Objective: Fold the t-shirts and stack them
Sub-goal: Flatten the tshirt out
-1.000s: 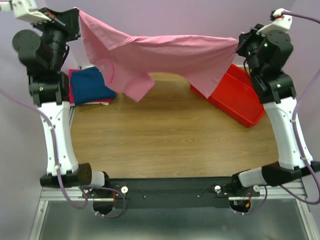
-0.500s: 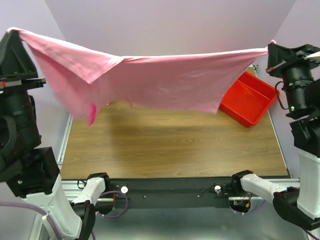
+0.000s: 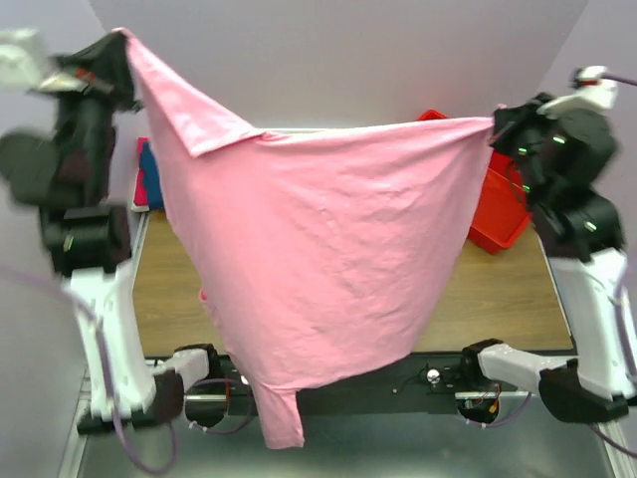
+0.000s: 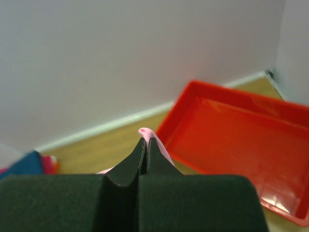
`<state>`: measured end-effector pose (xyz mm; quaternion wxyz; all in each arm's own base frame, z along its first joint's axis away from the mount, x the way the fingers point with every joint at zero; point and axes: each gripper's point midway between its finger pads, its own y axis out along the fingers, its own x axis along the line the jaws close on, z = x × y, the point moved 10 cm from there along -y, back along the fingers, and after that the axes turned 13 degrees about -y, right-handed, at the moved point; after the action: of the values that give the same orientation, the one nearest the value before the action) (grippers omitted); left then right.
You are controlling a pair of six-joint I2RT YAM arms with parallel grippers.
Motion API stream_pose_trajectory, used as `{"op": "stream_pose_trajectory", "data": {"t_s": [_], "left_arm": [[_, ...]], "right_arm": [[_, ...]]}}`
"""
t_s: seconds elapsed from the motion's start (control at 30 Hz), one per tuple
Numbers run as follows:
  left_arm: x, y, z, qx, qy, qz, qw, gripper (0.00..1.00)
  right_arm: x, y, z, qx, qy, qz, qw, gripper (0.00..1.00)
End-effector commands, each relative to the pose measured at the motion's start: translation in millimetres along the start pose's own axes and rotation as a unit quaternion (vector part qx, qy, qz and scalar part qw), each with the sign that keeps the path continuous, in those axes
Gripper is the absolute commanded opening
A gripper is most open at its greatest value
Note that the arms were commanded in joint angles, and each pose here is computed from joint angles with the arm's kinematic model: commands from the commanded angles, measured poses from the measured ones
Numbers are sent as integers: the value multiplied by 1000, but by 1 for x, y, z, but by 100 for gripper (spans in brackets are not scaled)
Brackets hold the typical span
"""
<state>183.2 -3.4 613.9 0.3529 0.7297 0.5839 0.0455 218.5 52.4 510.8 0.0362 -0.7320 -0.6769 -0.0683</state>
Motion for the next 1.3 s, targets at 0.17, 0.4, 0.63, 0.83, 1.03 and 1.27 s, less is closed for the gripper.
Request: {"op": "stream_pose_trajectory", "data": {"t_s": [0.17, 0.4, 0.63, 0.83, 1.03, 1.27], "left_arm": [[136, 99, 294, 329, -62, -50, 941, 0], [172, 116, 381, 416, -75, -50, 905, 58], [141, 73, 363, 447, -73, -48, 890, 62], [140, -26, 378, 566, -108, -124, 808, 61], [139, -98, 391, 638, -137, -146, 744, 61], [151, -157, 421, 713, -156, -168, 663, 61]], "right_arm": [[8, 118, 184, 199, -76, 102, 972, 0], [1, 181, 240, 254, -106, 123, 954, 20], [11, 186, 222, 245, -131, 46, 960, 78], [18, 155, 219, 255, -119, -27, 959, 79], [47, 118, 250, 312, -78, -134, 937, 79], [49, 82, 317, 420, -26, -131, 898, 79]]}}
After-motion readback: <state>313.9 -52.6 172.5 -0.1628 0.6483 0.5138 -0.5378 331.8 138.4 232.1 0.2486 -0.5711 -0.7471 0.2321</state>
